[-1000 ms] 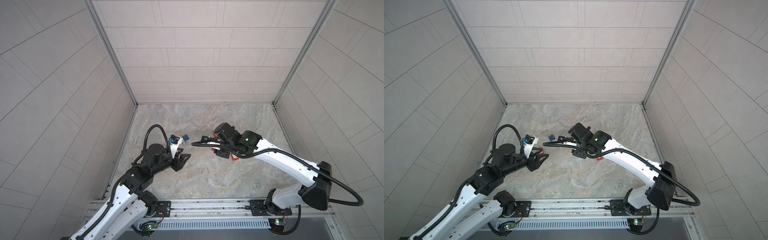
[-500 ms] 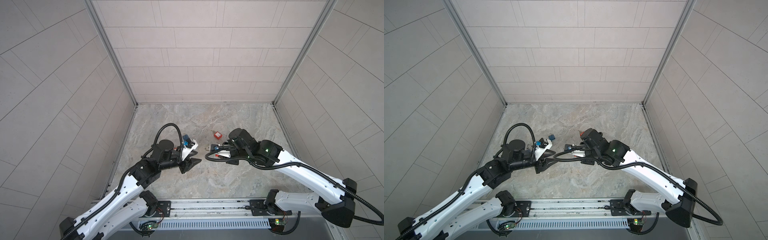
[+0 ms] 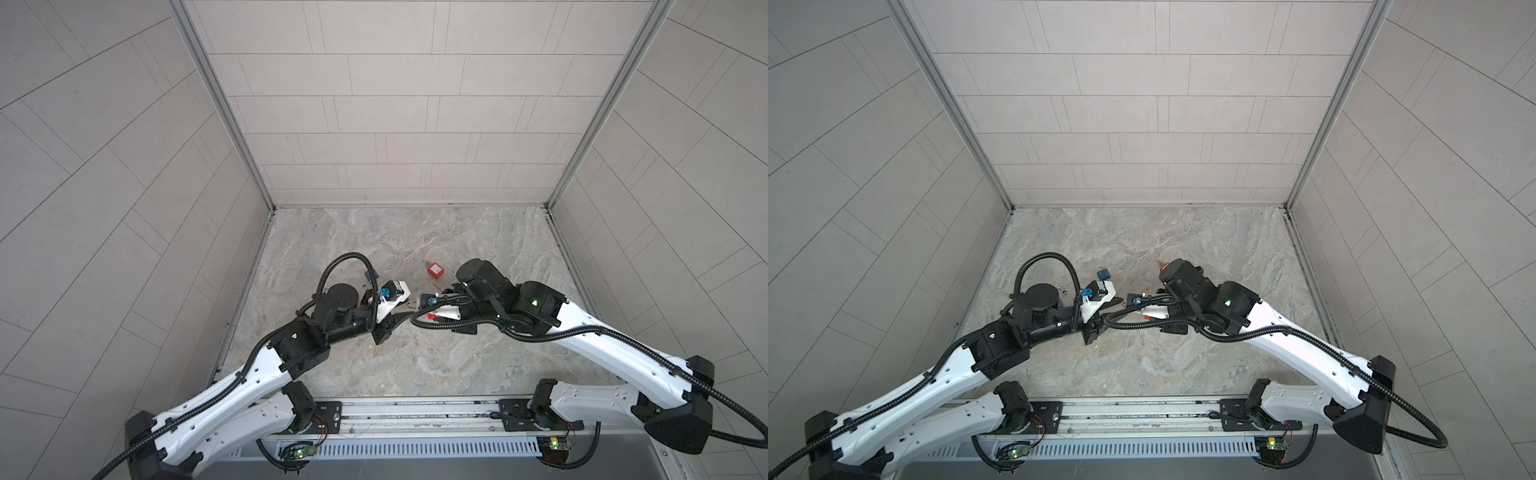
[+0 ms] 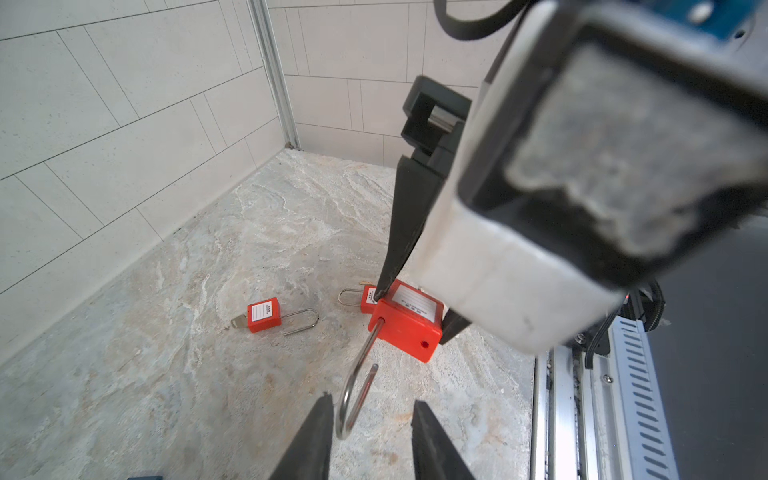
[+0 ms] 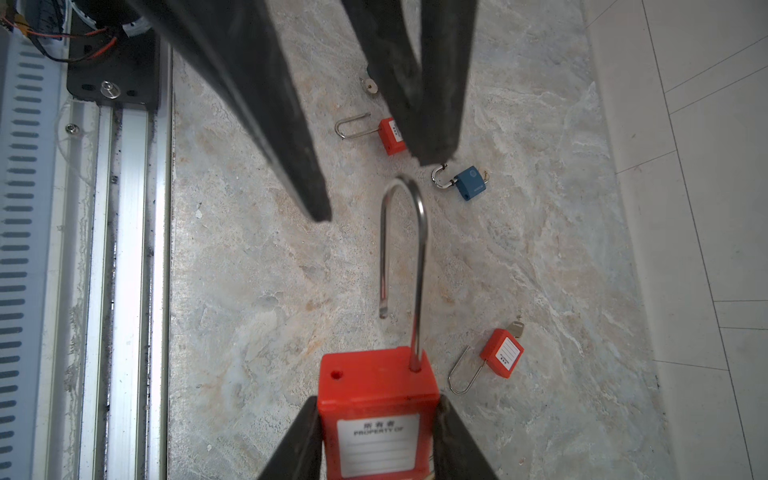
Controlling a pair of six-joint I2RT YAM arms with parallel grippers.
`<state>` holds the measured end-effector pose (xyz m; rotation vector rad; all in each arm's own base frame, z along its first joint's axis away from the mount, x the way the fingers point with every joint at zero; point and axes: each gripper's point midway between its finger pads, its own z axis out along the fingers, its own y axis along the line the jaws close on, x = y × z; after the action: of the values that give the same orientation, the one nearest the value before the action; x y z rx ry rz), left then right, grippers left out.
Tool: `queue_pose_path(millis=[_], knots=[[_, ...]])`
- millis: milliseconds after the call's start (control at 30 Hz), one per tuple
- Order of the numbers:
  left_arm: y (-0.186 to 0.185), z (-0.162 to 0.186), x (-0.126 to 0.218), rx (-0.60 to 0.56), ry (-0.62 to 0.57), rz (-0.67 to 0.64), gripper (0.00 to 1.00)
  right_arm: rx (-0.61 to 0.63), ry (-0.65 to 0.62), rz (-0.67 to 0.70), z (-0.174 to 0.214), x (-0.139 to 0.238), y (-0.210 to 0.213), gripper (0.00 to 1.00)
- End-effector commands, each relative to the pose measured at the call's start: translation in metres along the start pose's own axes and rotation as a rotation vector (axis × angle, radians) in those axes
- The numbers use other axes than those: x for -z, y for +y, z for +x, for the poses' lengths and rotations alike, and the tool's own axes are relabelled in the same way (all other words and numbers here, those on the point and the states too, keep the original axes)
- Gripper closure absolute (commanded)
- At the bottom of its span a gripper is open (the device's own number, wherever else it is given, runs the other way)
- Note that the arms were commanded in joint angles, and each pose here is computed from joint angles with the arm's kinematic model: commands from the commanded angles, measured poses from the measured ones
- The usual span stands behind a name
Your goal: Lock with the key
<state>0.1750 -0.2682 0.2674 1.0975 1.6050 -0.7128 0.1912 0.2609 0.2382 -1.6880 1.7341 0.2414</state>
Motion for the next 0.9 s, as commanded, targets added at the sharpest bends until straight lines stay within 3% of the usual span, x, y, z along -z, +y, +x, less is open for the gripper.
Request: queue_pose_path(millis=[0, 333, 733, 867], knots=[[-0.002, -0.010, 0.000, -0.022, -0.056, 0.006, 0.69, 0.012, -0.038, -0.001, -0.012, 0.011, 0.001, 0.71], [0.004, -0.006, -0.004, -0.009, -0.024, -0.022, 0.68, 0.024, -0.052, -0.005, -0.016, 0.019, 0.004, 0.71], [-0.010, -0.009, -0.008, 0.020, -0.042, 0.063, 0.93, 0.039, -0.060, 0.006, -0.019, 0.023, 0.003, 0.72], [-0.013, -0.009, -0.009, 0.029, -0.033, 0.082, 0.93, 0.049, -0.057, 0.013, -0.019, 0.023, 0.002, 0.71]])
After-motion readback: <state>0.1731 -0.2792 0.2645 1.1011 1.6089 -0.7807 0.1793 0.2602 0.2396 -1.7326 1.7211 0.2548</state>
